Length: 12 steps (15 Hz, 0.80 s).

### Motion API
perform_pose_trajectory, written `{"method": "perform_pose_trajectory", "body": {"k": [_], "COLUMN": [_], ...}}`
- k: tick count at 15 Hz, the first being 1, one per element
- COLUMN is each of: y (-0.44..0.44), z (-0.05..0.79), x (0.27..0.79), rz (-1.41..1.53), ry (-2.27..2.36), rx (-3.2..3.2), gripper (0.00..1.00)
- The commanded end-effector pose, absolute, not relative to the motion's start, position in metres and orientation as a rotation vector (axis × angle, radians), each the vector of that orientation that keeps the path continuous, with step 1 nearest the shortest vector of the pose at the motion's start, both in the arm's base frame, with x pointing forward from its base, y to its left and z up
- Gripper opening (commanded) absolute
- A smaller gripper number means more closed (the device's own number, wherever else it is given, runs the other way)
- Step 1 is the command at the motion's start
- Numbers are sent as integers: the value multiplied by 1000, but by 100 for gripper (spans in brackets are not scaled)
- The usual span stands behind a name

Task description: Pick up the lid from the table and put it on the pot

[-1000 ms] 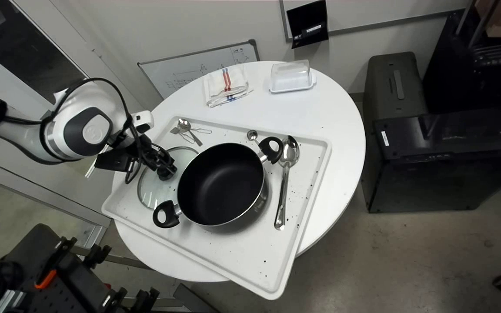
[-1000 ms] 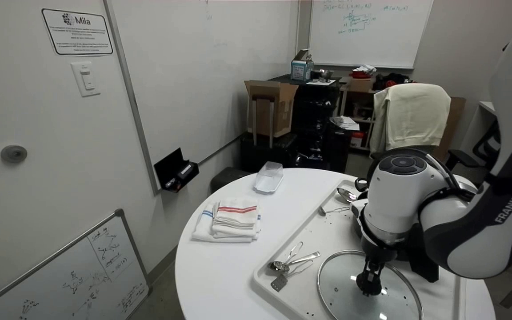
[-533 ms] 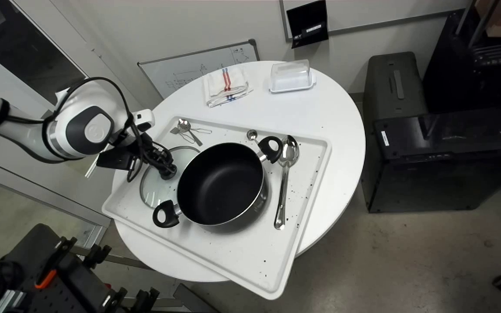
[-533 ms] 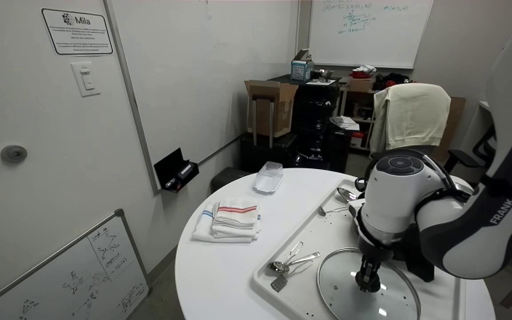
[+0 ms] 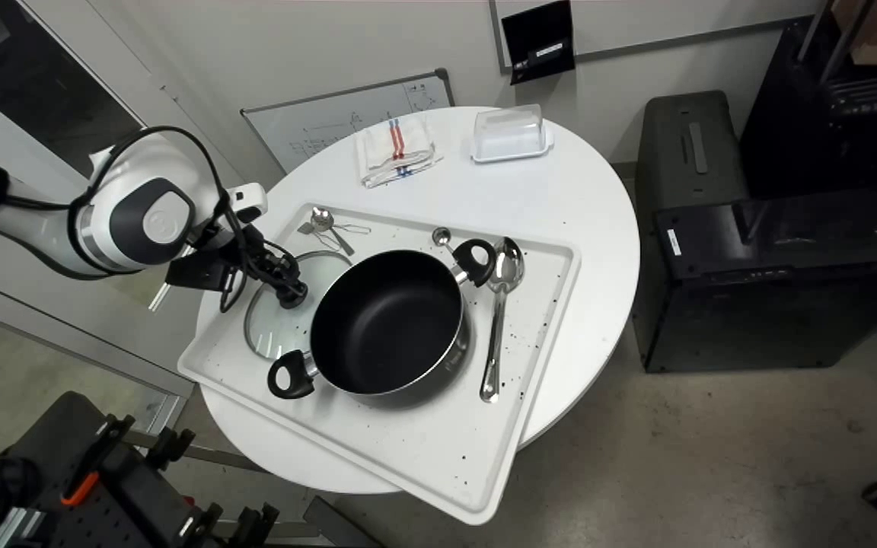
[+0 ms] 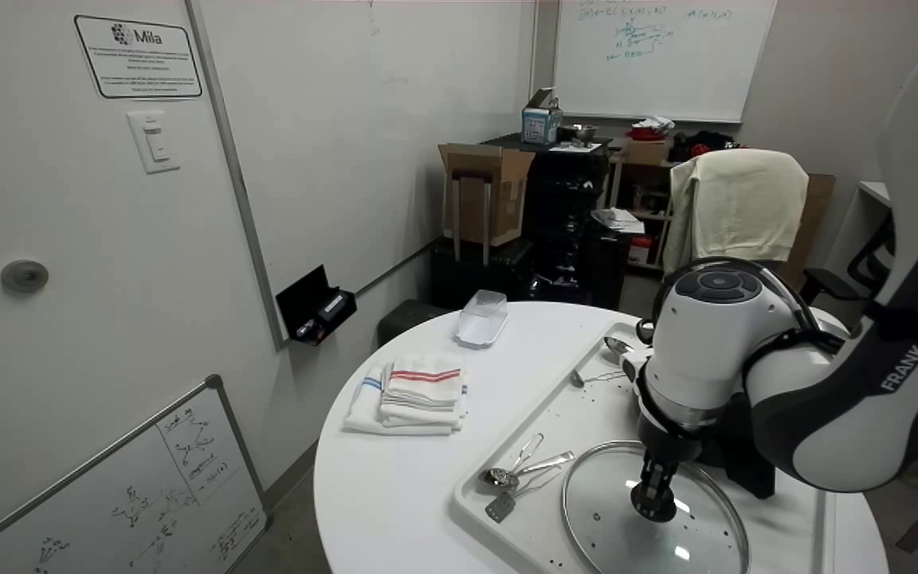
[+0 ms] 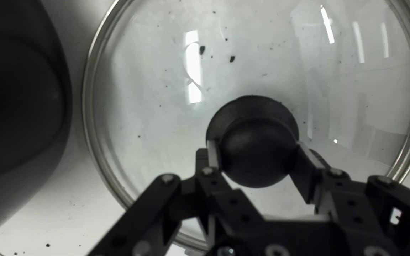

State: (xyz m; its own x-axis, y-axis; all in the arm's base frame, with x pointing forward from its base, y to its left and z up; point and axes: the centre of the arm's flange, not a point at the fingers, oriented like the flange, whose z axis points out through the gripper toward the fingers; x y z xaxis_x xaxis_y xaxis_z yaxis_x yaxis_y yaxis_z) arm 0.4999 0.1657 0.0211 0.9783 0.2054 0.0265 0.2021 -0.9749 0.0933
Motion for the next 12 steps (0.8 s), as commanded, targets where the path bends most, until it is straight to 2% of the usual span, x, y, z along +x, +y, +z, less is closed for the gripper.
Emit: {"method": "perform_pose_trajectory", "body": {"k": [1, 12], "y": [167, 160], "z": [52, 139], "x": [490, 472], "rz": [87, 145], "ry": [288, 241], "rx": [3074, 3153], "gripper": [25, 25]}}
